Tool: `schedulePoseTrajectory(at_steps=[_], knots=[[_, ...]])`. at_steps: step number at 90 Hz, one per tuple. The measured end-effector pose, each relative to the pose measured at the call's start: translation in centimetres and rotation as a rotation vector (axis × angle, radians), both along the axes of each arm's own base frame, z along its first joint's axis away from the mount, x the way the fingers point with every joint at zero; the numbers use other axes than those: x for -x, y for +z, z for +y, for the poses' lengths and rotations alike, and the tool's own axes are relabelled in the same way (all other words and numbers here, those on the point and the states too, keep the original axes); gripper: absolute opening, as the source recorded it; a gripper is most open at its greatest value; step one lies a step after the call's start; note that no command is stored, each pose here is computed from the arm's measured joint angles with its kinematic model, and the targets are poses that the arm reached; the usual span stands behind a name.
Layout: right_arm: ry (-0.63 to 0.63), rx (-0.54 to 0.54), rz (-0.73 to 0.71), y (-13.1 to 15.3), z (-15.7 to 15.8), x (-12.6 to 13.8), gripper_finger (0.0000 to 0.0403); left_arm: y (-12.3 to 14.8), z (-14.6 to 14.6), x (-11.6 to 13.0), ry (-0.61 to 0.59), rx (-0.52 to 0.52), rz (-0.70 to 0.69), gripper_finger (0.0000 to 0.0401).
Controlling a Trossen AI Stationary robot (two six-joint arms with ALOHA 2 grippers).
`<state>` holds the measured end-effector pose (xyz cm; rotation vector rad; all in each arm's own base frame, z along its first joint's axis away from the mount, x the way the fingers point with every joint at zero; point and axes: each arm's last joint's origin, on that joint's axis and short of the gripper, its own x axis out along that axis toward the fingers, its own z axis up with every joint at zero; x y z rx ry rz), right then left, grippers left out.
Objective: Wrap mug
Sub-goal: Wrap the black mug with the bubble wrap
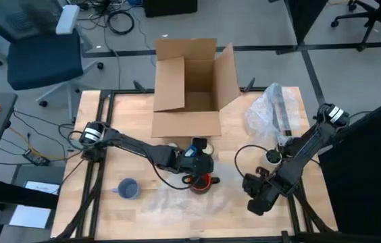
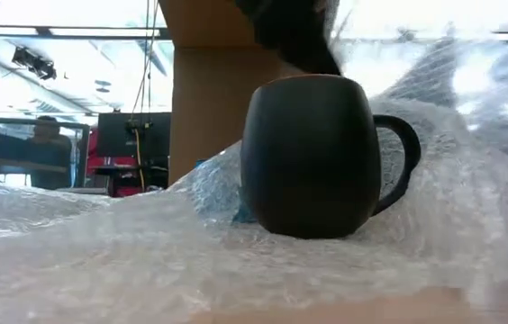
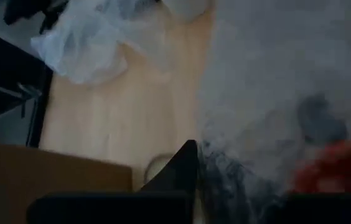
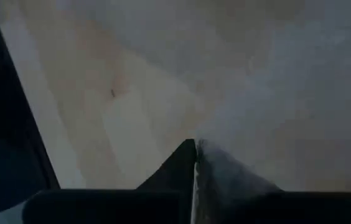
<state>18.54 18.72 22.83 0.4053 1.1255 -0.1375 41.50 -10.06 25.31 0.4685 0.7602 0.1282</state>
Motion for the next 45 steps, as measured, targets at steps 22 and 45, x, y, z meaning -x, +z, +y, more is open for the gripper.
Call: schedulePoseTrajectory(at_steps=[22, 45], knots=[[0.072, 0.081, -0.165, 4.2, 0.2, -1.6, 0.0, 0.5, -1.5, 0.7, -0.02, 0.031, -0.01, 0.0], [0.101, 0.12, -0.205, 5.0, -0.2, -2.4, 0.0, 0.1, -3.5, 1.9, -0.08, 0.016, 0.061, 0.0]])
